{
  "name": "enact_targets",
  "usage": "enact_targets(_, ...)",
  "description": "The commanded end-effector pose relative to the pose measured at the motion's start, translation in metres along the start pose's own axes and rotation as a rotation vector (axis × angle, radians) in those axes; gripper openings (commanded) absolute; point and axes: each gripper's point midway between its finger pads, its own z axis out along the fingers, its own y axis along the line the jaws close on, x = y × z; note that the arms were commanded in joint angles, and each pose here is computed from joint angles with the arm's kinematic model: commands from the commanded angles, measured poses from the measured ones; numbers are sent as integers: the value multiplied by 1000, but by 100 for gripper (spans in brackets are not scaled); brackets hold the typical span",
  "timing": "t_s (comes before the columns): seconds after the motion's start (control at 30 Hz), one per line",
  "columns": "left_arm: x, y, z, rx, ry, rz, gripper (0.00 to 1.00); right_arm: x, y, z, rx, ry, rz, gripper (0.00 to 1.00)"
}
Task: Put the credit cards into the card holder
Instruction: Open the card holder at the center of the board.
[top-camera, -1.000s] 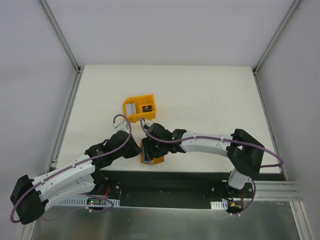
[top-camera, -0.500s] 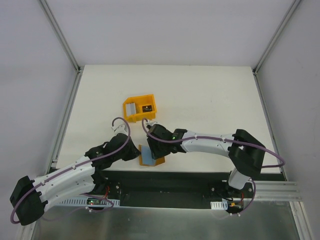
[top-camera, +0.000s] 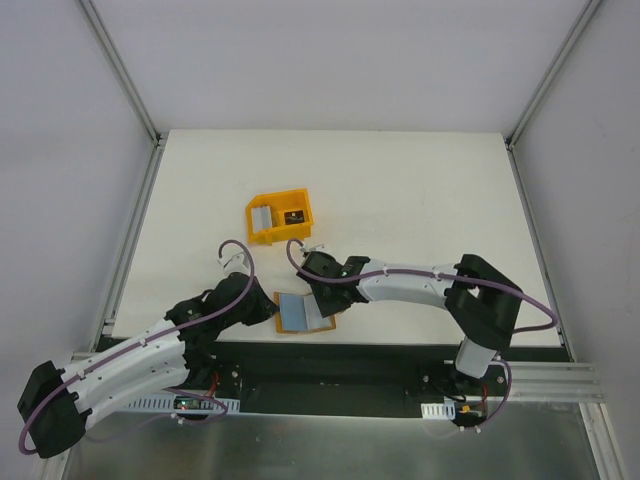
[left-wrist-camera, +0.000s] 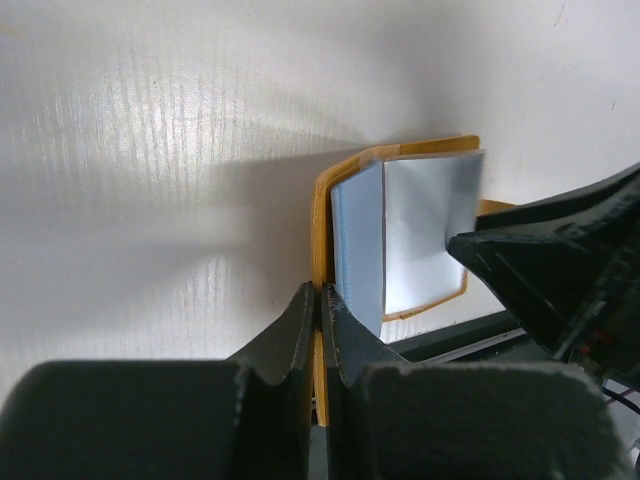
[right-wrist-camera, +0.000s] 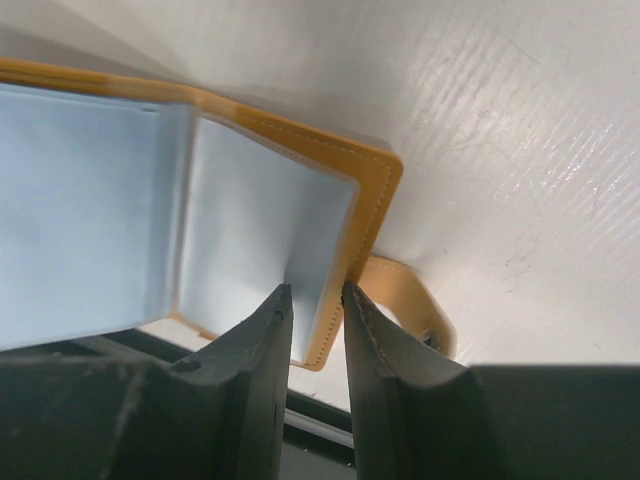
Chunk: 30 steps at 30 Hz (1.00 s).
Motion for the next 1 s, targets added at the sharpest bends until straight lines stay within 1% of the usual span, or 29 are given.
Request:
enact_targets(0.0,2,8,2,-13,-7,10,0,14,-20,11,110,70,-42,30)
enact_targets(0.17,2,5,1,-9,-4,17,0,20,-25,16,145,92,-67,29)
enact_targets(0.27,0,4,0,-6,-13,16,0,13,-20,8,118,74,-65,30)
enact_targets(0.37,-5,-3,-3,10,-27,19,0,-8,-7,-11,29,16,-48,32)
enact_targets(0.5,-13,-14,-7,36,-43,24,0,-43,12,-41,-147,-75,6,40)
enact_targets(0.57,-15,-18,-8,42,-43,31,0,-63,13,-55,-204,-125,44,43)
enact_targets(0.63,-17,-22,-9,44,-42,36,0,-71,21,-63,-282,-124,60,45)
enact_targets(0.77,-19,-28,-10,45,-32,42,0,-89,24,-70,-331,-145,81,46)
enact_targets(0.87,-19,-29,-9,43,-29,42,0,-107,19,-74,-316,-190,100,48)
enact_targets(0.9,-19,-29,-10,43,-29,41,0,-116,15,-75,-312,-205,111,50)
enact_targets(0.97,-19,-27,-10,41,-32,38,0,-135,5,-77,-288,-240,134,57)
